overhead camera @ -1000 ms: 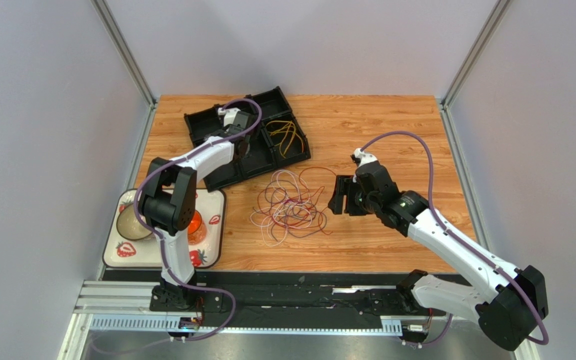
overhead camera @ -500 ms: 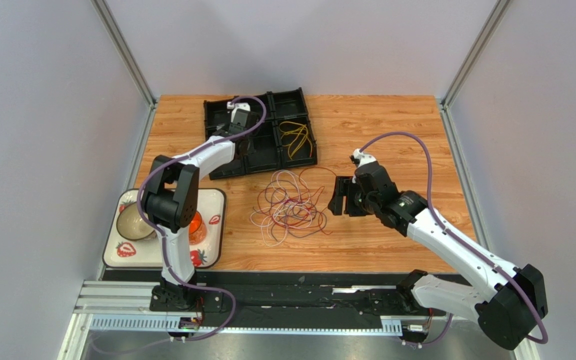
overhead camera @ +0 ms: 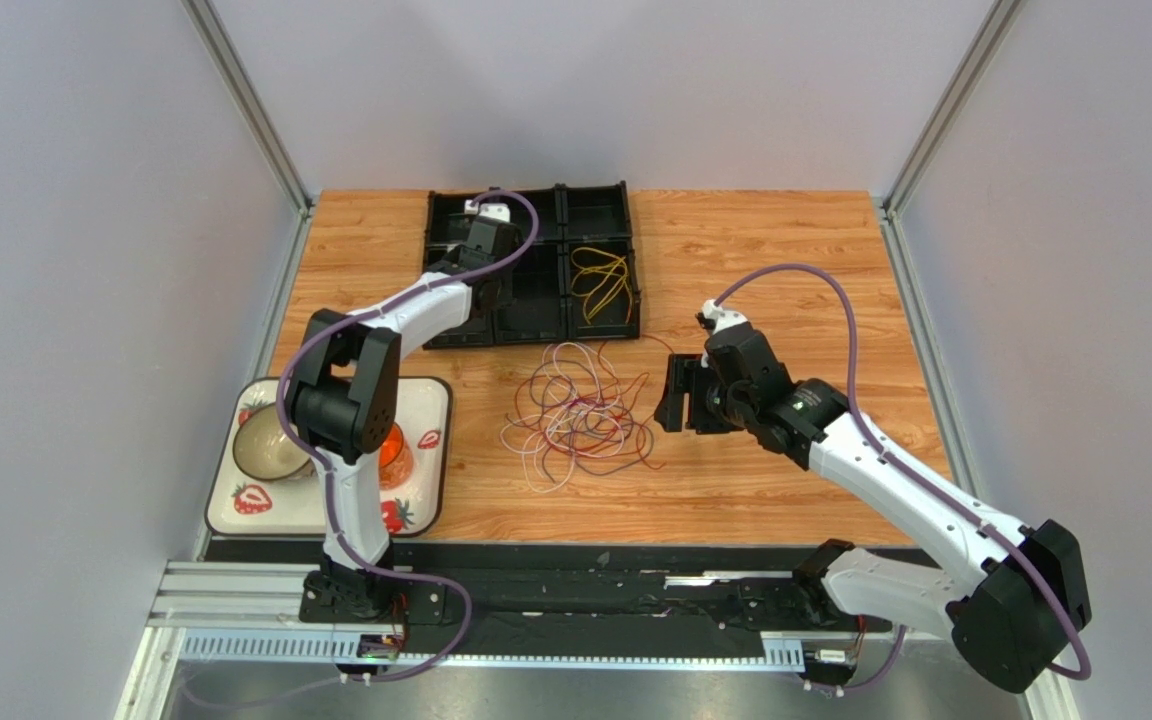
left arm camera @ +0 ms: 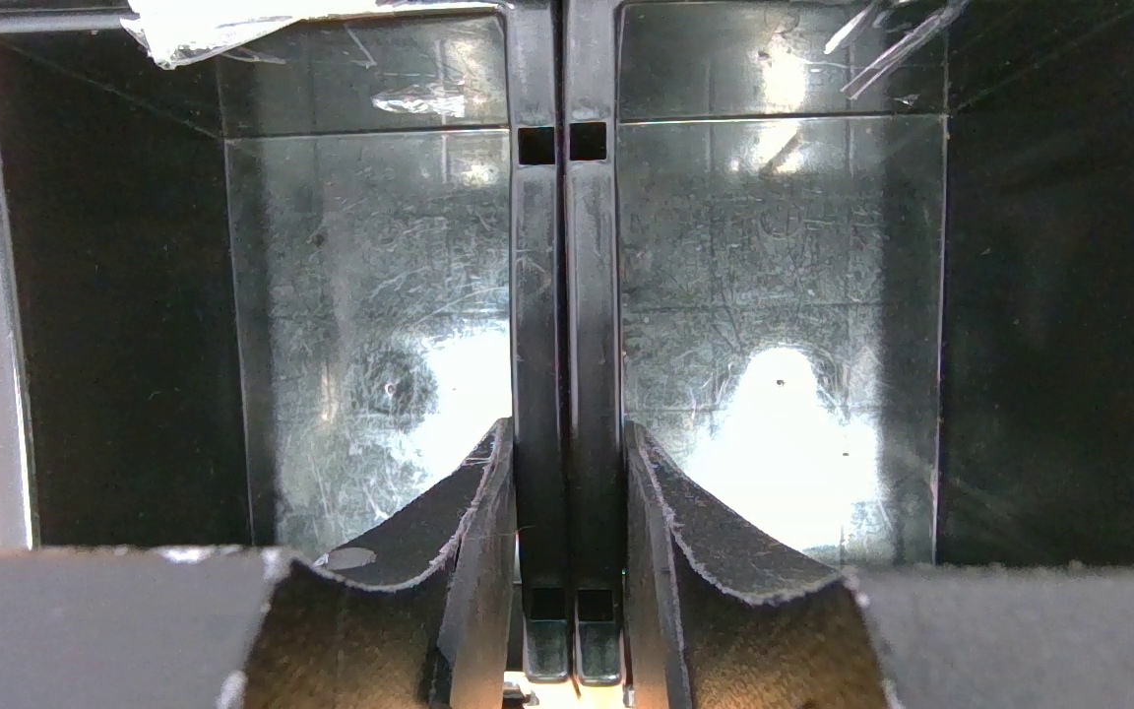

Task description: Untangle the cables

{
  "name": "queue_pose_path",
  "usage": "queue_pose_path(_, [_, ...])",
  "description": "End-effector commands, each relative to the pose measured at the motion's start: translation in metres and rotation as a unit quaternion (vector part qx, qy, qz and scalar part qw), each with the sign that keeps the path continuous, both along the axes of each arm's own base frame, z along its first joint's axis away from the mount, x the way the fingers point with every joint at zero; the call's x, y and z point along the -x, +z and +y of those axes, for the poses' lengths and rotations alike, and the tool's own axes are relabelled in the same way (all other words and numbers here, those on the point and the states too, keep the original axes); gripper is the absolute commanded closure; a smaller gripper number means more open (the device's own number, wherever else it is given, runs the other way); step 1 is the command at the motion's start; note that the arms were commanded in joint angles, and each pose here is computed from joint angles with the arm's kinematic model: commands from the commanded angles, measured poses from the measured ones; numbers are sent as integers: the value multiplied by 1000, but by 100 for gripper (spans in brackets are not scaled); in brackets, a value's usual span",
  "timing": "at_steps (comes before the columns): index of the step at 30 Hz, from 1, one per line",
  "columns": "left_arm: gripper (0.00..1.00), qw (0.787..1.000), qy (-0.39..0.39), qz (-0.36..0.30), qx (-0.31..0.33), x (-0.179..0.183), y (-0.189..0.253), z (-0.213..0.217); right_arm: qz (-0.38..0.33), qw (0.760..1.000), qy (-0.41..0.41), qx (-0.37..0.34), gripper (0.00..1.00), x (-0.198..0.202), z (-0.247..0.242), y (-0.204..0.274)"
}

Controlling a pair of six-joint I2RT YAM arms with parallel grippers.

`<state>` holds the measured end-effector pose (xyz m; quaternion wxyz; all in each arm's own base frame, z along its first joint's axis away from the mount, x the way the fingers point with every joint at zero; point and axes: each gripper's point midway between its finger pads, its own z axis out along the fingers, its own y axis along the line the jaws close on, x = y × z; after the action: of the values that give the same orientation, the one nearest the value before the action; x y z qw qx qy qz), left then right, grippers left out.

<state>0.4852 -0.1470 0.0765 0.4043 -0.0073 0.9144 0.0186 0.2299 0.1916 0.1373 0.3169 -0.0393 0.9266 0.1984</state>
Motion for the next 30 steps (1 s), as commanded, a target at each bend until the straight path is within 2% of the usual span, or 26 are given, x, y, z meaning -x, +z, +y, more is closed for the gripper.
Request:
queue_pose_path(1, [74,999,-32,-31,3,-14,16,-14,-10,1000,2,-12,34,-4,5,7])
queue_pose_path(3, [69,999,-38,-36,3,-17,21,-16,-8,1000,0,-13,34,-3,4,6])
queue_pose_path(4, [60,999,-37,-35,-3,-17,22,-14,-8,1000,0,-14,34,-3,4,7])
queue_pose_path(6, [56,998,-38,-40,-4,-18,28,-13,-6,1000,-2,-14,34,-2,4,7])
queue_pose_path(9, [43,998,-44,-52,-9,-21,43,-12,-7,1000,-5,-17,34,-2,4,10])
queue_pose_path(12, [34,997,-41,-72,0,-18,71,-11,-6,1000,-3,-16,34,0,3,12])
queue_pose_path(18, [28,996,-33,-70,44,16,98,-8,-22,999,-26,10,33,-8,-9,18])
queue_pose_path(22, [28,994,-67,-51,68,56,90,-22,-15,999,-38,21,33,-11,-11,10])
queue_pose_path(26, [28,986,-149,-48,64,101,91,-64,-5,999,-47,24,34,-14,-9,0])
queue_pose_path(30, [29,980,-184,-41,59,131,87,-91,2,998,-51,26,34,-14,-9,-8])
